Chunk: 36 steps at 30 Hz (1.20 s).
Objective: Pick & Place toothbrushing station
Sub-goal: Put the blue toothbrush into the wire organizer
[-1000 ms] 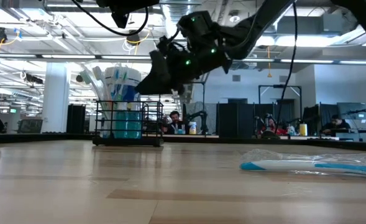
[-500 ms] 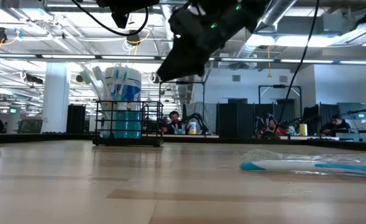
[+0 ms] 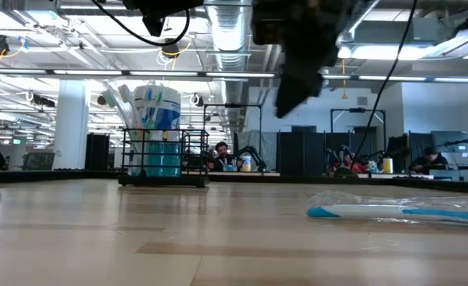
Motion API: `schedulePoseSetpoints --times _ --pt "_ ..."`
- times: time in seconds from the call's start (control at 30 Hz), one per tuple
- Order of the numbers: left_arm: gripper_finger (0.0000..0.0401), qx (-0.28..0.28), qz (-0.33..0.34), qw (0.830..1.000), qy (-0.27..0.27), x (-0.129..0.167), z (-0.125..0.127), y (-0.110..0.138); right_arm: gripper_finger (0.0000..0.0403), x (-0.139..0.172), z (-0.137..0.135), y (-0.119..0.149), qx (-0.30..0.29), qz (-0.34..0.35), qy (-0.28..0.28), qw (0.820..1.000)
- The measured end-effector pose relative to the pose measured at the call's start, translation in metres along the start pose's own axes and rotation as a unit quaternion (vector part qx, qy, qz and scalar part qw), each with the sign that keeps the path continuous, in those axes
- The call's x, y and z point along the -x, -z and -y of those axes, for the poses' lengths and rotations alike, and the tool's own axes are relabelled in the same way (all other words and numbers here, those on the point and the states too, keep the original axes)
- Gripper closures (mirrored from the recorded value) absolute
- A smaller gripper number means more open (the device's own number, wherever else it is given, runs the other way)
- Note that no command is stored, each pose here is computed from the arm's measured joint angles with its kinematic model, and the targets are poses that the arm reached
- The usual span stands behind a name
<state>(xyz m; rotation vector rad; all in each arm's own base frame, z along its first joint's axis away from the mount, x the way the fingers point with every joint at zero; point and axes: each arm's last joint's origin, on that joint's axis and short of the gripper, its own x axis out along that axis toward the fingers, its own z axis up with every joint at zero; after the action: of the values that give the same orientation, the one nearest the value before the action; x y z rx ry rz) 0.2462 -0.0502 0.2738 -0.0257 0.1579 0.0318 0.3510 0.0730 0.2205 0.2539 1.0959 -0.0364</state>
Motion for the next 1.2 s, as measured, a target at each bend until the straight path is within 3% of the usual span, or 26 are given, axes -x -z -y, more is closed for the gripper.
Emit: schedulePoseSetpoints --times 0.47,1.2 --pt "0.0314 0.000 0.000 1.000 0.000 0.000 0.000 0.000 0.0276 0.005 -0.056 0.055 -0.049 -0.116 0.025 0.992" --pt "0.0314 0.000 0.001 1.000 0.000 0.000 0.000 0.000 0.0276 0.023 -0.112 0.124 -0.092 -0.181 0.074 0.976"
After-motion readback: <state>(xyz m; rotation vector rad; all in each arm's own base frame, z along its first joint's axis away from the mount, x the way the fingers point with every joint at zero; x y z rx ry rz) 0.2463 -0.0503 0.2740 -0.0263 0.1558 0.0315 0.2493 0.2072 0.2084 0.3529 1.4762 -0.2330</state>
